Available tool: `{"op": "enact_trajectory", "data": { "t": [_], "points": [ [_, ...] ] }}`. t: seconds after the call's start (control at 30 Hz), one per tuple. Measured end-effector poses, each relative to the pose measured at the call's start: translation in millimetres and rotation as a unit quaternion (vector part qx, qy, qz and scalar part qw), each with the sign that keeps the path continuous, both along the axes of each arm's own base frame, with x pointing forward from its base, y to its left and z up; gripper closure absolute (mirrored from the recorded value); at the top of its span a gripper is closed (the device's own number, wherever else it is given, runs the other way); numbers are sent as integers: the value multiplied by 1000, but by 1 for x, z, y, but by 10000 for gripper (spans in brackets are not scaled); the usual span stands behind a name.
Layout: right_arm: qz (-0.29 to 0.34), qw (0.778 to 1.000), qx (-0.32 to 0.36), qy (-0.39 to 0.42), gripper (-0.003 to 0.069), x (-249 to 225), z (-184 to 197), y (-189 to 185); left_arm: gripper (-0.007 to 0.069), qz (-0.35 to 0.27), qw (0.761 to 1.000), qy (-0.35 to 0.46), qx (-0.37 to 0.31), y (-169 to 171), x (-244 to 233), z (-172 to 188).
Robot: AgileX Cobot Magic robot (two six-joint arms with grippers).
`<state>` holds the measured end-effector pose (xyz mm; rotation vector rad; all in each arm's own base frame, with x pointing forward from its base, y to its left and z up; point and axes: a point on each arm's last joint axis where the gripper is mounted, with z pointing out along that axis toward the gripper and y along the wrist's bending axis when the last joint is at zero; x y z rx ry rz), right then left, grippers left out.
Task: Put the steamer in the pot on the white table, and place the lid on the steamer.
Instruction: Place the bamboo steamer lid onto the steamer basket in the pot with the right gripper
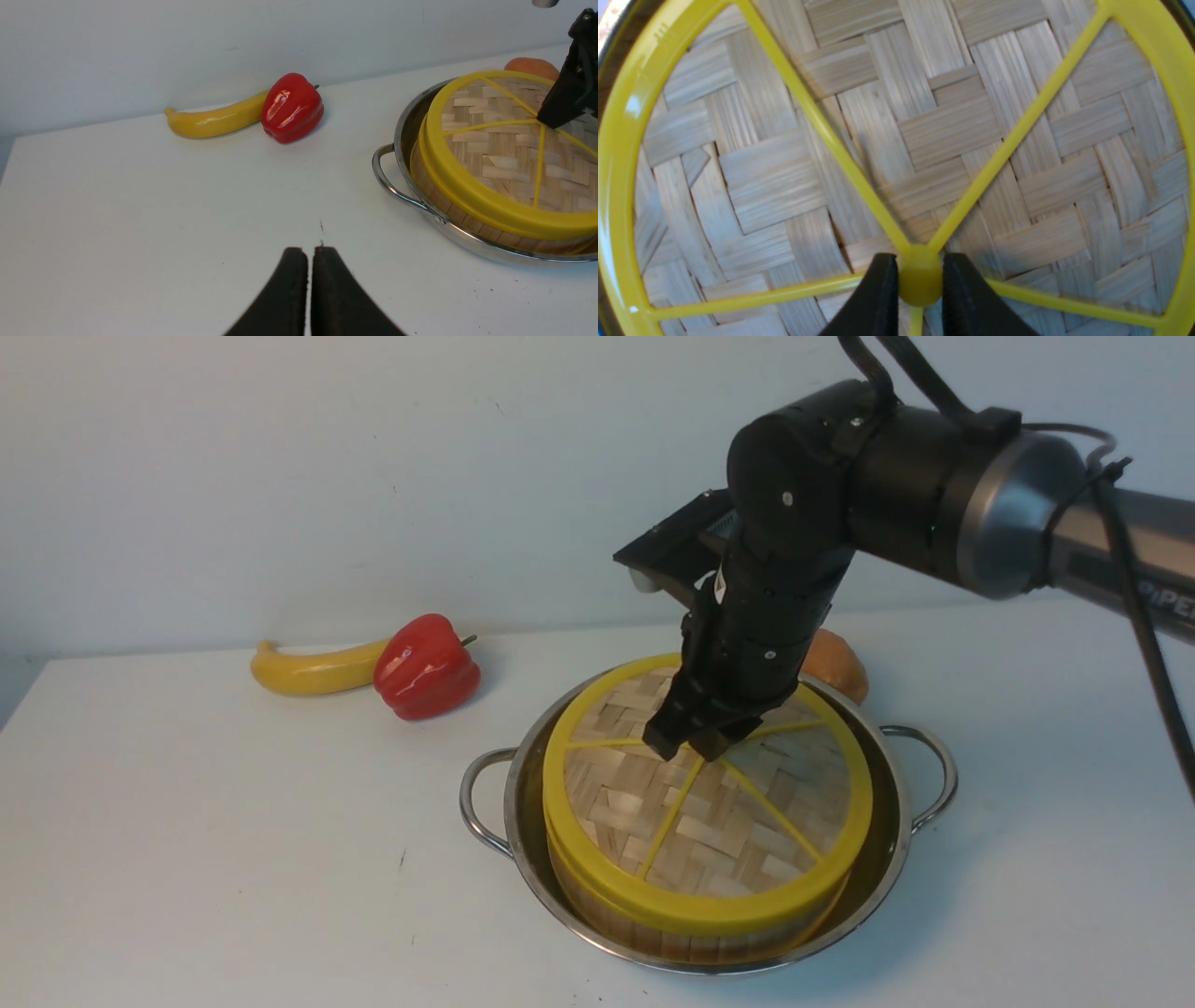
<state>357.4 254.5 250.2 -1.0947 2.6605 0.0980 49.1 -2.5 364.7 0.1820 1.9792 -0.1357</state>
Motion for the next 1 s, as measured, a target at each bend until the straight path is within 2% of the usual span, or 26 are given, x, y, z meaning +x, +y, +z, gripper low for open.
{"op": "enact_trajectory", "data": {
  "t": [1.0],
  "points": [
    [17, 1000, 11, -6, 529, 3, -1, 1, 615, 0, 1000, 0, 0, 0, 0, 0]
  ]
}}
